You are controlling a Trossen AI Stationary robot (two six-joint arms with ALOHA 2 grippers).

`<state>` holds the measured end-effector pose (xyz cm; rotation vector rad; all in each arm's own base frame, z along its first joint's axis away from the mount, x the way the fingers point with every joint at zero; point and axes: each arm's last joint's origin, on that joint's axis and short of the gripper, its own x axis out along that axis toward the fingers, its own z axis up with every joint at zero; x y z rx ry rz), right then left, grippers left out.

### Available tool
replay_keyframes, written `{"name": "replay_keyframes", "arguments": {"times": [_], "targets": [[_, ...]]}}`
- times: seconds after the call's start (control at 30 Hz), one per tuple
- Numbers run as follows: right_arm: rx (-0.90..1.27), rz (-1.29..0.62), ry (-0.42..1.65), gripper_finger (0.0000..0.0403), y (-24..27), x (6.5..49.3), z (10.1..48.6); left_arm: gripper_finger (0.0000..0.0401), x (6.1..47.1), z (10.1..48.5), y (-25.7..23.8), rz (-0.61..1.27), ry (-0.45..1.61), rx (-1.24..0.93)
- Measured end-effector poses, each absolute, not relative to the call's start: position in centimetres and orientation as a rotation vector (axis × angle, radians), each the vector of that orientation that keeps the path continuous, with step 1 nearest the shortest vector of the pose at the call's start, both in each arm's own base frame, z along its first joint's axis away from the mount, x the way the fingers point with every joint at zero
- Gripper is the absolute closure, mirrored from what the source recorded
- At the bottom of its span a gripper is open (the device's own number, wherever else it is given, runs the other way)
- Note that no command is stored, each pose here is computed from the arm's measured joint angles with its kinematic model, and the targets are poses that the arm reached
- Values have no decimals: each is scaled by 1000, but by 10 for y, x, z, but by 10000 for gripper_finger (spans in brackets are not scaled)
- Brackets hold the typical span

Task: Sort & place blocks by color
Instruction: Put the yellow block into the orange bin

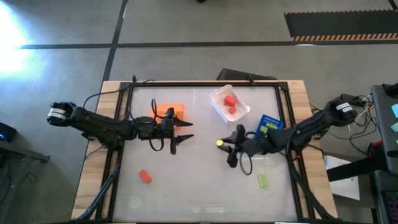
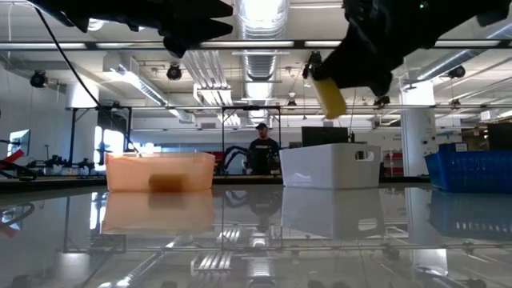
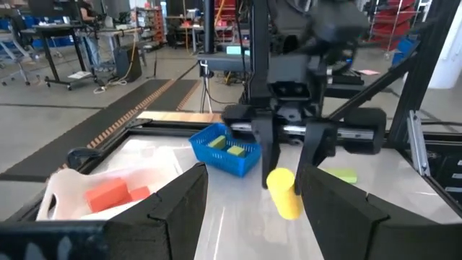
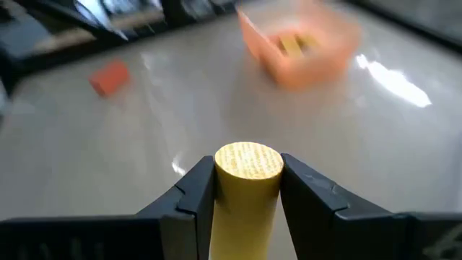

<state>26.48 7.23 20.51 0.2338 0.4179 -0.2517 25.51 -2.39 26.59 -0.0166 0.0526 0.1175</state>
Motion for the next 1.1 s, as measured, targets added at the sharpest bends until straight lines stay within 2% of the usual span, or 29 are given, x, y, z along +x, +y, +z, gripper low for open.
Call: {"name": "replay_keyframes", "arguments": {"times": [0.17, 0.33, 0.67, 1.1], "targets": [[214, -70, 144, 287, 56, 266, 208, 199, 264, 259, -25, 118, 55, -62], [160, 7, -64, 287, 46, 261, 212, 199, 277, 245, -27, 114, 50, -116], [98, 17, -74, 287, 47, 271, 206, 199, 304, 224, -32, 54, -57, -185], [65, 13, -73, 287, 47, 278, 208, 199, 318, 206, -38, -47, 3, -234]]}}
